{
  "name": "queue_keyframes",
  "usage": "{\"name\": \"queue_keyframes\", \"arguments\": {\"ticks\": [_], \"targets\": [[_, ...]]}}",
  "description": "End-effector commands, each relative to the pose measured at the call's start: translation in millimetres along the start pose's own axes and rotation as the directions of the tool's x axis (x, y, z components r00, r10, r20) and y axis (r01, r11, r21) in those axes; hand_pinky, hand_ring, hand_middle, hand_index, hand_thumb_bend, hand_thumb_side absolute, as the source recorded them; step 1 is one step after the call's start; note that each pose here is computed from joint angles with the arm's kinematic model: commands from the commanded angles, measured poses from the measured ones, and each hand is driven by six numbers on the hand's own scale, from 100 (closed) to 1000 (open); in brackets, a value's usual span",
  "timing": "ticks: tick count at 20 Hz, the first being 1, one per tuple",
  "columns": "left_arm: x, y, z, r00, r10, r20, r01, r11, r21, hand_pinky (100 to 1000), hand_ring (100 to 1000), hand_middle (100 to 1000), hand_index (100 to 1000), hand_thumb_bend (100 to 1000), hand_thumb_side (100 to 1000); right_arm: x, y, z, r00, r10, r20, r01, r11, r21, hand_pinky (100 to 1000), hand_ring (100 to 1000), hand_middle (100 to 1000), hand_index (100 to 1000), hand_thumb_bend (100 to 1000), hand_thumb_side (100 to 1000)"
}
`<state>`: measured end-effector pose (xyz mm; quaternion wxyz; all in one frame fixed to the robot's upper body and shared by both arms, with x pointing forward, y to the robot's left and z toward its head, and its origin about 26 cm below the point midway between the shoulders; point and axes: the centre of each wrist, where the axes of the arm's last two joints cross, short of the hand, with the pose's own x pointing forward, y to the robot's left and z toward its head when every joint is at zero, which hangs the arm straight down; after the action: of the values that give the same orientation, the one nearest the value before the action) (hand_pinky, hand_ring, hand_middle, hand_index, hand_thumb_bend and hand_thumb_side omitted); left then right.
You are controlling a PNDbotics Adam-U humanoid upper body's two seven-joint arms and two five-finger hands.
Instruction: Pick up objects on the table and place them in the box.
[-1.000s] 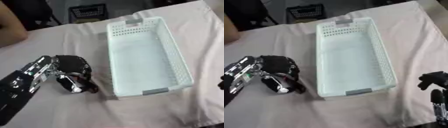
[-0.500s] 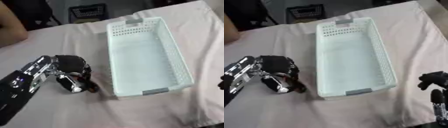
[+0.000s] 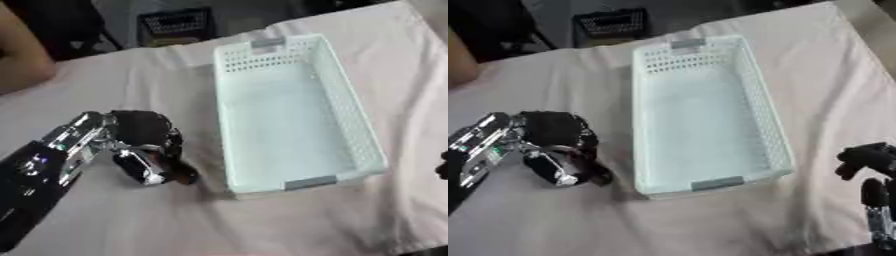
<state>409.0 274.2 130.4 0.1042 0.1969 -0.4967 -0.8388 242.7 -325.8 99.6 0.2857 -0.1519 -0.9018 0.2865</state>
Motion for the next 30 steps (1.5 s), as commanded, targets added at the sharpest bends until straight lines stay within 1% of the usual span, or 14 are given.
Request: {"name": "queue_keyframes", "arguments": {"ticks": [1,4,5,6,7,8,9,12,16,17,18,19,24,30], "targets": [[-3.4,1.9,5.7,0.998,-0.03,0.052,0.034,0.997,-0.076,605,353,446,622,320,582,3.8,-4.3,-4.8,1.0,0.012,0.026,-0.012,1.0,-0.005,371,474,595,758,100,786],[-3.4,1.7,5.0,0.998,-0.03,0.052,0.033,0.997,-0.075,598,330,424,600,310,555,3.8,-4.3,-4.7,1.0,0.012,0.025,-0.012,1.0,-0.005,371,474,595,758,100,787],[-3.4,1.6,5.0,0.998,-0.029,0.051,0.033,0.997,-0.075,589,306,405,582,300,525,3.8,-4.2,-4.7,1.0,0.012,0.025,-0.012,1.0,-0.005,371,474,595,758,100,787],[-3.5,1.4,5.0,0.998,-0.029,0.049,0.032,0.997,-0.075,589,304,404,580,299,524,3.8,-4.2,-4.7,1.0,0.011,0.025,-0.011,1.0,-0.004,371,474,595,758,100,787],[-3.5,1.2,4.9,0.998,-0.028,0.048,0.031,0.997,-0.075,576,276,393,569,289,508,3.8,-4.1,-4.7,1.0,0.011,0.025,-0.011,1.0,-0.004,371,474,595,758,100,787],[-3.5,1.0,4.7,0.999,-0.027,0.047,0.03,0.997,-0.075,578,280,394,570,291,511,3.8,-4.1,-4.7,1.0,0.011,0.025,-0.011,1.0,-0.004,371,474,595,758,100,787],[-3.5,0.8,4.6,0.999,-0.026,0.047,0.029,0.997,-0.076,563,250,388,555,276,479,3.9,-4.0,-4.7,1.0,0.011,0.025,-0.011,1.0,-0.004,371,474,595,758,100,787],[-3.4,0.4,4.0,0.999,-0.023,0.046,0.026,0.997,-0.074,567,274,393,552,264,460,3.9,-4.0,-4.8,1.0,0.01,0.025,-0.01,1.0,-0.005,371,474,595,758,100,787],[-3.4,-7.2,3.3,0.999,0.023,0.037,-0.021,0.998,-0.06,561,262,385,548,182,426,3.9,-3.9,-5.1,1.0,0.009,0.026,-0.009,1.0,-0.005,371,474,595,758,100,787],[-3.5,-10.4,3.1,0.999,0.043,0.033,-0.041,0.998,-0.056,558,257,382,547,147,421,3.9,-3.8,-5.2,1.0,0.009,0.026,-0.009,1.0,-0.005,371,474,595,758,100,787],[-3.7,-13.6,3.0,0.998,0.063,0.03,-0.062,0.997,-0.053,559,259,383,548,163,422,3.9,-3.8,-5.3,1.0,0.009,0.026,-0.009,1.0,-0.006,371,474,595,758,100,787],[-3.9,-15.5,3.0,0.997,0.078,0.028,-0.077,0.996,-0.051,555,252,382,550,100,413,3.9,-3.8,-5.3,1.0,0.009,0.027,-0.008,1.0,-0.006,371,474,595,758,100,787],[-5.3,-25.3,3.0,0.986,0.165,0.01,-0.165,0.986,-0.032,548,240,377,546,100,392,3.9,-3.6,-5.5,1.0,0.008,0.027,-0.007,1.0,-0.006,371,474,595,758,100,787],[-5.6,-26.1,4.8,0.978,0.211,0.001,-0.211,0.977,-0.018,539,216,352,523,100,342,3.8,-3.7,-5.6,1.0,0.008,0.027,-0.008,1.0,-0.007,371,474,596,759,100,787]]}}
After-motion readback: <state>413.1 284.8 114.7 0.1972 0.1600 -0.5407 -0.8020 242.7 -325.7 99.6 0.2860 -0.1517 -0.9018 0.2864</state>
